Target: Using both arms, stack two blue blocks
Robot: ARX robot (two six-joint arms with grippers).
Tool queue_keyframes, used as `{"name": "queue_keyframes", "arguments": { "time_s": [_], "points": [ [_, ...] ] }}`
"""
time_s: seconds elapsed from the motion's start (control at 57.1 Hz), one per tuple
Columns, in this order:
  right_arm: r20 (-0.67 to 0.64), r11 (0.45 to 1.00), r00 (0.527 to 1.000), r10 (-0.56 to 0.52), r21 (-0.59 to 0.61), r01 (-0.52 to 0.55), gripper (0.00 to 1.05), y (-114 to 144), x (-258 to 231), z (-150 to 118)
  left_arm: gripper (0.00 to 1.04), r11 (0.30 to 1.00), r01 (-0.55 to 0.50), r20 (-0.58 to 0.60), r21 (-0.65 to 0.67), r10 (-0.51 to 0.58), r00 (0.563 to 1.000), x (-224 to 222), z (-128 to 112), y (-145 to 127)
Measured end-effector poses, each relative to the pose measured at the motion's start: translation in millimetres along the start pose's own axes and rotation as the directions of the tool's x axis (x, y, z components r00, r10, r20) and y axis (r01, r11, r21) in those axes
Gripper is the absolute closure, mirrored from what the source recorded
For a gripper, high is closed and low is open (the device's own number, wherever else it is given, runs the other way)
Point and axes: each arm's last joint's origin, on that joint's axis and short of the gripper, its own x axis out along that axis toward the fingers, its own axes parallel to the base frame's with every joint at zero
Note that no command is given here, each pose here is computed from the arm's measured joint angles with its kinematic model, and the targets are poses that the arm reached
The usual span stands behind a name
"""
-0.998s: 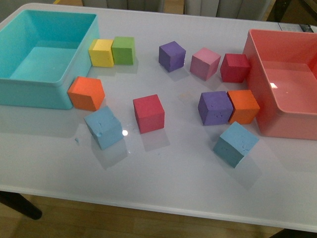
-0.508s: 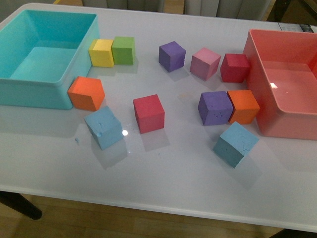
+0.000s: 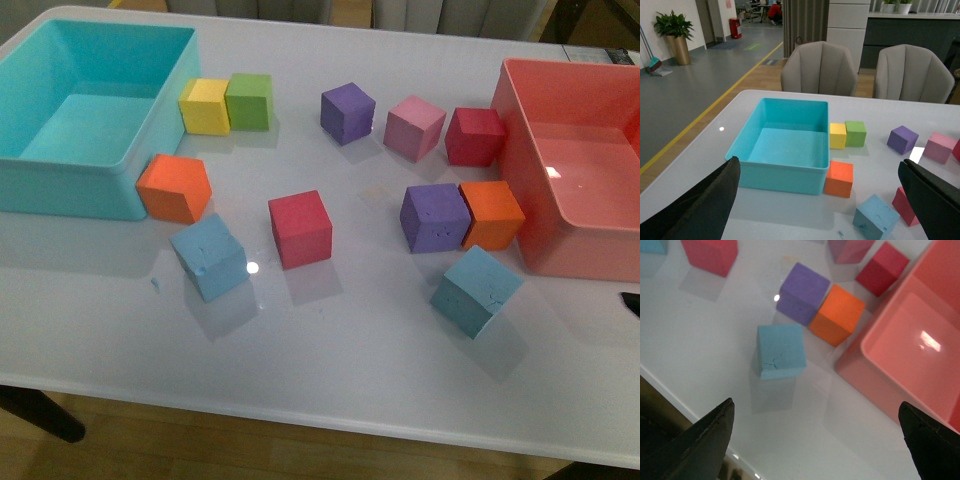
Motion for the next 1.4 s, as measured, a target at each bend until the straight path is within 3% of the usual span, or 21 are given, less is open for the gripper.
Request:
{"name": "queue_keyframes", "arguments": {
  "time_s": [0.193, 0.508, 1.313, 1.401],
  "points": [
    [-0.151, 0.99, 0.982, 0.116, -0.057, -0.126, 0.09, 8.1, 68.3, -4.0, 0.09, 1.0, 0.0, 0.0, 0.0, 0.0, 1.0, 0.0, 0.0, 0.0],
    [-0.228, 0.987, 0.964, 0.138, -0.053, -0.153, 0.09, 9.8, 122.0, -2.1, 0.09, 1.0, 0.0, 0.0, 0.0, 0.0, 1.0, 0.0, 0.0, 0.0],
    [-0.292, 0.985, 0.943, 0.162, -0.014, -0.173, 0.09, 17.5, 170.3, -2.6, 0.09, 1.0, 0.0, 0.0, 0.0, 0.0, 1.0, 0.0, 0.0, 0.0],
    [-0.294, 0.984, 0.942, 0.164, -0.013, -0.175, 0.22, 18.0, 170.5, -3.1, 0.09, 1.0, 0.0, 0.0, 0.0, 0.0, 1.0, 0.0, 0.0, 0.0]
  ]
}}
